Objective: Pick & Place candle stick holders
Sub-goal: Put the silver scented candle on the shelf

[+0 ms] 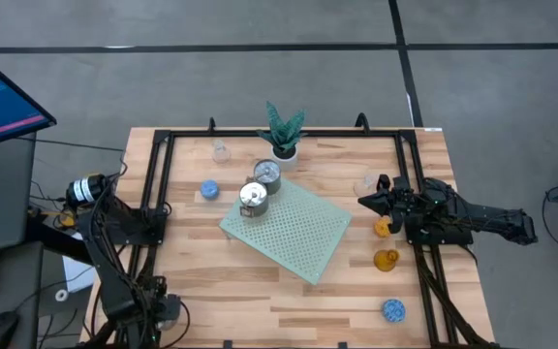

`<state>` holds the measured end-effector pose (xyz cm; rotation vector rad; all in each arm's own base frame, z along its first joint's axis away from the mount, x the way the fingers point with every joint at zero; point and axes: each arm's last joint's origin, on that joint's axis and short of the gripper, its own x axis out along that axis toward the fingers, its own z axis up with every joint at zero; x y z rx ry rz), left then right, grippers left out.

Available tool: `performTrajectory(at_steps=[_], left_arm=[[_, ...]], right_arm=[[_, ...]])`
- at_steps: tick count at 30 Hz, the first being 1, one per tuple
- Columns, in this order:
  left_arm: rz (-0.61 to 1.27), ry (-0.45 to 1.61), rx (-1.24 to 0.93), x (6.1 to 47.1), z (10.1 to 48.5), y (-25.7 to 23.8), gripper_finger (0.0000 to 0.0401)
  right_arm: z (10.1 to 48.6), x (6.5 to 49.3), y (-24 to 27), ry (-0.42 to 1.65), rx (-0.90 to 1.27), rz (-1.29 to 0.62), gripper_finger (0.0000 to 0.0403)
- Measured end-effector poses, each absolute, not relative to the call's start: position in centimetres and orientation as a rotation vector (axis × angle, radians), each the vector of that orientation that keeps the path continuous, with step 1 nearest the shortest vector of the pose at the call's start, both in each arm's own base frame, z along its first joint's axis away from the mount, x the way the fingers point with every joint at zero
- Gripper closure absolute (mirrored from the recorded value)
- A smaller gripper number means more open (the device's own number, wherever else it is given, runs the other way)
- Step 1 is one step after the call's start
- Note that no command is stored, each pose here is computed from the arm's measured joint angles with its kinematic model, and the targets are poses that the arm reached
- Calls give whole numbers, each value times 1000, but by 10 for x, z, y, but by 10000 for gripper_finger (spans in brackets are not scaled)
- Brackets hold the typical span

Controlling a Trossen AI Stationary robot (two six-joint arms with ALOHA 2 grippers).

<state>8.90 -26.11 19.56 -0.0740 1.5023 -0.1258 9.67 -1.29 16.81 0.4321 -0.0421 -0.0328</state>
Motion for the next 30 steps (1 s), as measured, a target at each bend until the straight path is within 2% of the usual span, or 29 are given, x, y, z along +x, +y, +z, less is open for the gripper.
performTrajectory(at_steps=[30], left_arm=[[-157, 1490, -65, 83, 196, -265, 8]], right_arm=[[168, 97, -13, -42, 432, -33, 403]])
